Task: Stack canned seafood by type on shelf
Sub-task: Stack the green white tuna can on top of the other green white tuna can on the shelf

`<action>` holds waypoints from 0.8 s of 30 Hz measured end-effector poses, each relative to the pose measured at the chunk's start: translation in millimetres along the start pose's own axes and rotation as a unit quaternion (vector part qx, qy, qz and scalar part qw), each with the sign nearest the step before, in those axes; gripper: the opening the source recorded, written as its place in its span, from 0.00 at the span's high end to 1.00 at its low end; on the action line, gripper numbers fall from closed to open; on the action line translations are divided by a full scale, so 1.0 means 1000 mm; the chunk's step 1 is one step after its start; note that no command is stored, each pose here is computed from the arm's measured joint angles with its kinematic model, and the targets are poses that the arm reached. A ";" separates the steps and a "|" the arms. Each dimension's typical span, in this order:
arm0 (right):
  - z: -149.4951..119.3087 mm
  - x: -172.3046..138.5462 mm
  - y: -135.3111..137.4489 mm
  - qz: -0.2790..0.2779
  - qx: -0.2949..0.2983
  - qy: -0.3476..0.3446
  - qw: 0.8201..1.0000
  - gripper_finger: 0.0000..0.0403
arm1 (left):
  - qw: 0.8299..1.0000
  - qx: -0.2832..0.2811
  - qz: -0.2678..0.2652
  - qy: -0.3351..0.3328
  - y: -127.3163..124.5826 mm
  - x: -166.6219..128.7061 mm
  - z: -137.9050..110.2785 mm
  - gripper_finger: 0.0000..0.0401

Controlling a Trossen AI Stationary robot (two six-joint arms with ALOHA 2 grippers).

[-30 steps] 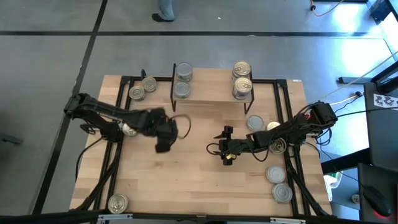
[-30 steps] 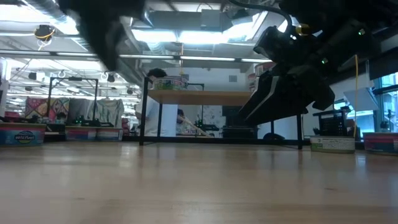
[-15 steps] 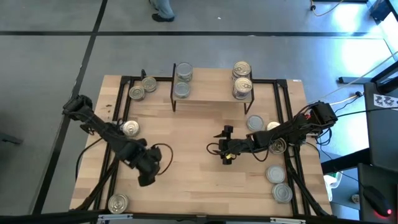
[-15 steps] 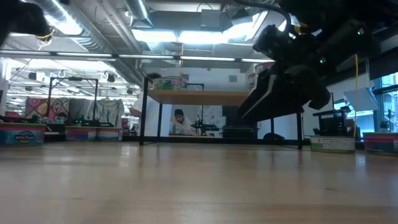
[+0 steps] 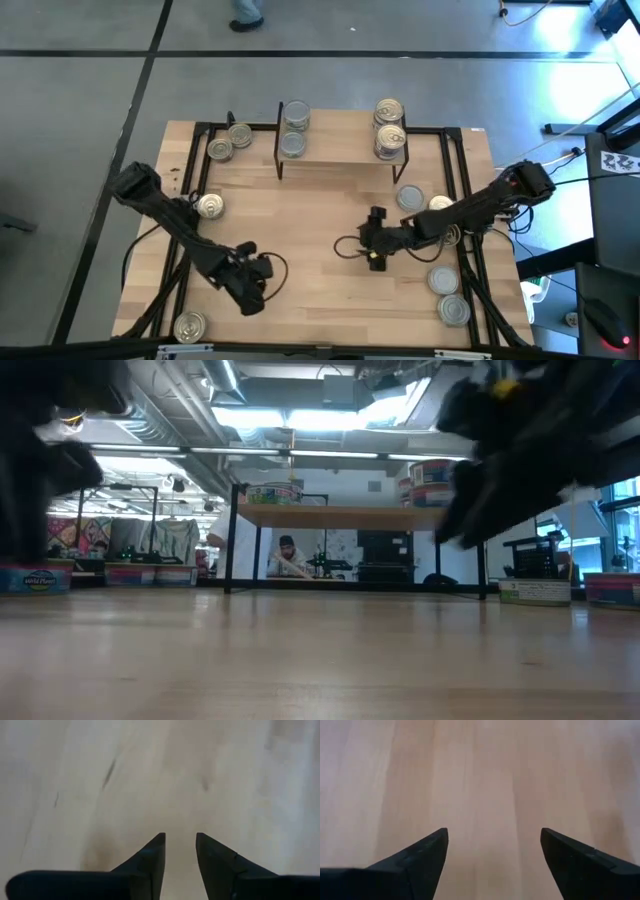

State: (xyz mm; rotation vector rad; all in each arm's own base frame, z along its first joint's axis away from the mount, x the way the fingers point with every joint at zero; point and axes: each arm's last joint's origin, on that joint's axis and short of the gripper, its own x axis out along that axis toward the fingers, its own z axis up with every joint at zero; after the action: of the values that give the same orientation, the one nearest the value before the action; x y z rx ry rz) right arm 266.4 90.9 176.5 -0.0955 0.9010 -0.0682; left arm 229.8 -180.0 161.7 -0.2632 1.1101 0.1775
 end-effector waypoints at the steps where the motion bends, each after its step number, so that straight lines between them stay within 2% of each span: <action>1: 0.000 -0.009 0.003 0.004 0.004 0.027 1.000 0.22 | 1.000 0.008 0.005 -0.004 0.002 0.008 0.001 0.74; 5: -0.008 -0.045 0.013 0.018 0.051 0.146 0.988 0.22 | 0.998 0.050 0.023 -0.018 0.007 0.039 0.009 0.75; 7: -0.018 -0.058 0.017 0.027 0.089 0.219 0.971 0.22 | 0.997 0.068 0.028 -0.029 0.010 0.050 0.016 0.75; 9: -0.029 -0.068 0.022 0.037 0.140 0.288 0.947 0.22 | 0.995 0.084 0.029 -0.042 0.012 0.060 0.023 0.75; 13: -0.055 -0.084 0.039 0.029 0.227 0.409 0.883 0.22 | 0.991 0.114 0.026 -0.061 0.015 0.068 0.031 0.75; 15: -0.064 -0.090 0.050 0.027 0.251 0.437 0.863 0.22 | 0.989 0.127 0.024 -0.074 0.015 0.068 0.035 0.75; 19: -0.081 -0.095 0.062 -0.007 0.279 0.458 0.844 0.22 | 0.984 0.149 0.027 -0.094 0.014 0.068 0.039 0.75; 21: -0.089 -0.094 0.065 -0.020 0.288 0.461 0.839 0.22 | 0.983 0.151 0.028 -0.098 0.014 0.068 0.039 0.75; 24: -0.093 -0.087 0.069 -0.006 0.300 0.439 0.847 0.22 | 0.983 0.151 0.029 -0.098 0.014 0.068 0.039 0.75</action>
State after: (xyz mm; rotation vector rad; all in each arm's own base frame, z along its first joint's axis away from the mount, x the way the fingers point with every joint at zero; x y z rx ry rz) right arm 140.4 162.8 179.2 0.5663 1.7571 -0.4296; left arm 289.5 -154.0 115.1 0.0573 0.9343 0.0835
